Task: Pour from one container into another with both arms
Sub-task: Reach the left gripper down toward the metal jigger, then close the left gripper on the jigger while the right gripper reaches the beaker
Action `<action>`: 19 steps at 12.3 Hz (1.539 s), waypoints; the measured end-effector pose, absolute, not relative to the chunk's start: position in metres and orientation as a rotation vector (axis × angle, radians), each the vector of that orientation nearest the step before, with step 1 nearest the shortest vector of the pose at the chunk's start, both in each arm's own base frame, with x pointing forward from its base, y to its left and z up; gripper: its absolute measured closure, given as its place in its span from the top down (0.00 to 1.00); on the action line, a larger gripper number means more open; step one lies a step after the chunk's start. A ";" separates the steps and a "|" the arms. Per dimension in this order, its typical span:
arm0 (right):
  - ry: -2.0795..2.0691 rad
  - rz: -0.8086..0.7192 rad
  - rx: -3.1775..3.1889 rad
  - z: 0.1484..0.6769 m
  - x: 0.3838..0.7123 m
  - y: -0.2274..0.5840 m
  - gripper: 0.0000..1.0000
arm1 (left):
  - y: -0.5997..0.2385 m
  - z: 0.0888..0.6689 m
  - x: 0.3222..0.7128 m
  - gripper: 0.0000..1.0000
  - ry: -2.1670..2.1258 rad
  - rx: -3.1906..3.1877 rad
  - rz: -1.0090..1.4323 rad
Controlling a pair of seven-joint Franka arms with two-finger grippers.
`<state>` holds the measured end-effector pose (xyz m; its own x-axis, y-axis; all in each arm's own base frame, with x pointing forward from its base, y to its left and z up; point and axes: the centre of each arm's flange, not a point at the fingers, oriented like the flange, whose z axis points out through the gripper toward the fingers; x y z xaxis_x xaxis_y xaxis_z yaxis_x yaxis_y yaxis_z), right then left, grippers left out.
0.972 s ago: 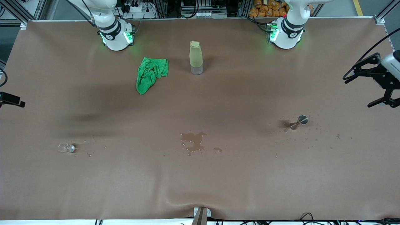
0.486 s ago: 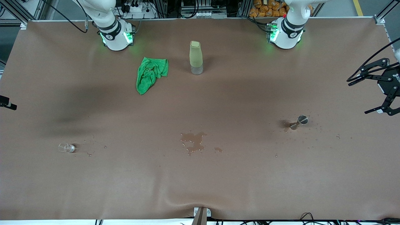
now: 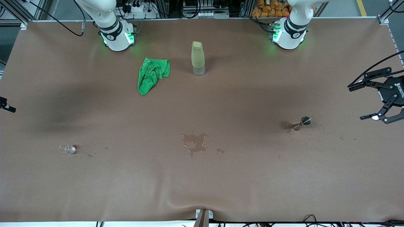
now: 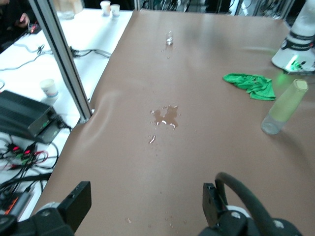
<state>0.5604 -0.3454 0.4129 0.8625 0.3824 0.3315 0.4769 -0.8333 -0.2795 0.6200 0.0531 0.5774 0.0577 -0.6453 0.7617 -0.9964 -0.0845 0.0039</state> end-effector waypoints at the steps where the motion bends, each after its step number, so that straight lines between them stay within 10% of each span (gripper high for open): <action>1: -0.672 -0.402 -2.655 0.407 0.561 -0.348 1.00 | 0.057 0.565 0.624 1.00 -1.636 1.769 0.827; 19: -1.012 -0.543 -2.487 0.349 0.553 -0.373 1.00 | 0.147 0.246 0.617 1.00 -1.288 1.470 0.950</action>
